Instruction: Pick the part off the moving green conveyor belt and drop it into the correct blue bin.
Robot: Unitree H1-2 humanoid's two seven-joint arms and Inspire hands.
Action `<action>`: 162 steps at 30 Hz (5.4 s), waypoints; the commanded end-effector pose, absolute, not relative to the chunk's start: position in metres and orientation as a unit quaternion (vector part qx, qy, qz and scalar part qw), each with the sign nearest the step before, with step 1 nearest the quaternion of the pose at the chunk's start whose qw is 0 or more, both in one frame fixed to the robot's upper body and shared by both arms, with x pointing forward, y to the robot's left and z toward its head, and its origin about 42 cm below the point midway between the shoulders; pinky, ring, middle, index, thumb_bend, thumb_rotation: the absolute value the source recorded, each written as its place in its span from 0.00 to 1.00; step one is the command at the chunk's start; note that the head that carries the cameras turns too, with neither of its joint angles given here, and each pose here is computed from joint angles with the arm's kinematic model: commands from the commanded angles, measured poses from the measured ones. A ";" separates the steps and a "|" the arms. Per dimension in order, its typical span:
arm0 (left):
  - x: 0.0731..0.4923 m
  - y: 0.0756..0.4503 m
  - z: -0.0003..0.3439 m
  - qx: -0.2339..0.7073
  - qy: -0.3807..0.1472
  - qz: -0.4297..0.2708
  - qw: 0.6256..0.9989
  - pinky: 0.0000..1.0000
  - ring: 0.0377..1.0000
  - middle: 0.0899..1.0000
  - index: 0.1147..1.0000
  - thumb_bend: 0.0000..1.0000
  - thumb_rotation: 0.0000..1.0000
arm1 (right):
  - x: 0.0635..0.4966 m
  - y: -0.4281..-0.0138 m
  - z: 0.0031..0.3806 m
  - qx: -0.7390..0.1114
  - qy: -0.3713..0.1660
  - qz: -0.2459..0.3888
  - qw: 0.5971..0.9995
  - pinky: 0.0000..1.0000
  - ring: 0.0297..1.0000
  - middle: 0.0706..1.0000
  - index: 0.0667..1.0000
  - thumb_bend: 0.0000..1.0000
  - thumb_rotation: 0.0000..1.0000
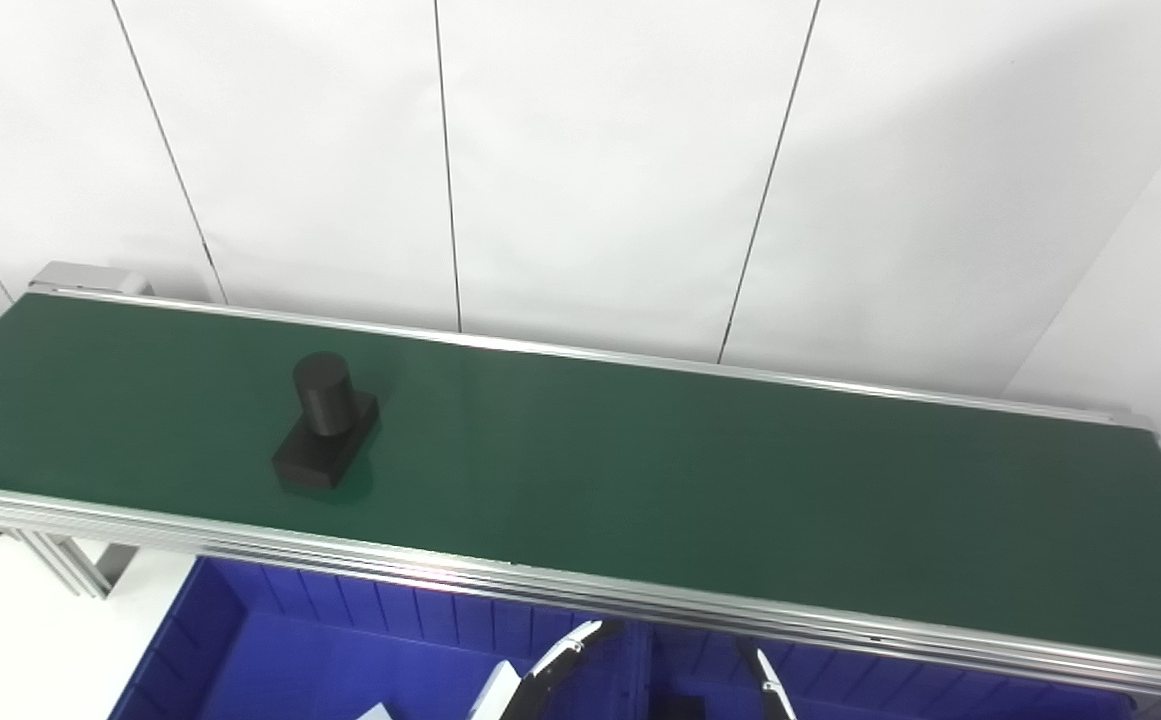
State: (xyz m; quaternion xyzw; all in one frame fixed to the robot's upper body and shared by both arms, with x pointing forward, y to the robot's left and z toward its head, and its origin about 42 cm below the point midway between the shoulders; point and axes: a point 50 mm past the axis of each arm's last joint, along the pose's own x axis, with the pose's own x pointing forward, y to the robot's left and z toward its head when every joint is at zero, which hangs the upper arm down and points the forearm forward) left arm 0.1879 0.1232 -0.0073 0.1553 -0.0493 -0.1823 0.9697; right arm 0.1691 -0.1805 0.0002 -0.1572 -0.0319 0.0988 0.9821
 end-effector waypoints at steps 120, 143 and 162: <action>0.204 0.104 -0.002 0.149 -0.071 -0.220 0.961 0.86 0.89 0.90 0.88 0.83 0.96 | 0.466 -0.122 0.124 -0.228 -0.150 0.098 0.957 0.60 0.70 0.82 0.87 0.99 0.11; 0.201 0.104 0.000 0.147 -0.075 -0.221 0.961 0.85 0.88 0.90 0.87 0.83 0.94 | 0.470 -0.115 0.117 -0.251 -0.130 0.104 0.954 0.63 0.76 0.87 0.87 1.00 0.19; 0.197 0.105 0.001 0.143 -0.074 -0.225 0.961 0.85 0.88 0.90 0.87 0.83 0.94 | 0.463 -0.116 0.108 -0.241 -0.119 0.108 0.957 0.65 0.74 0.87 0.87 0.99 0.19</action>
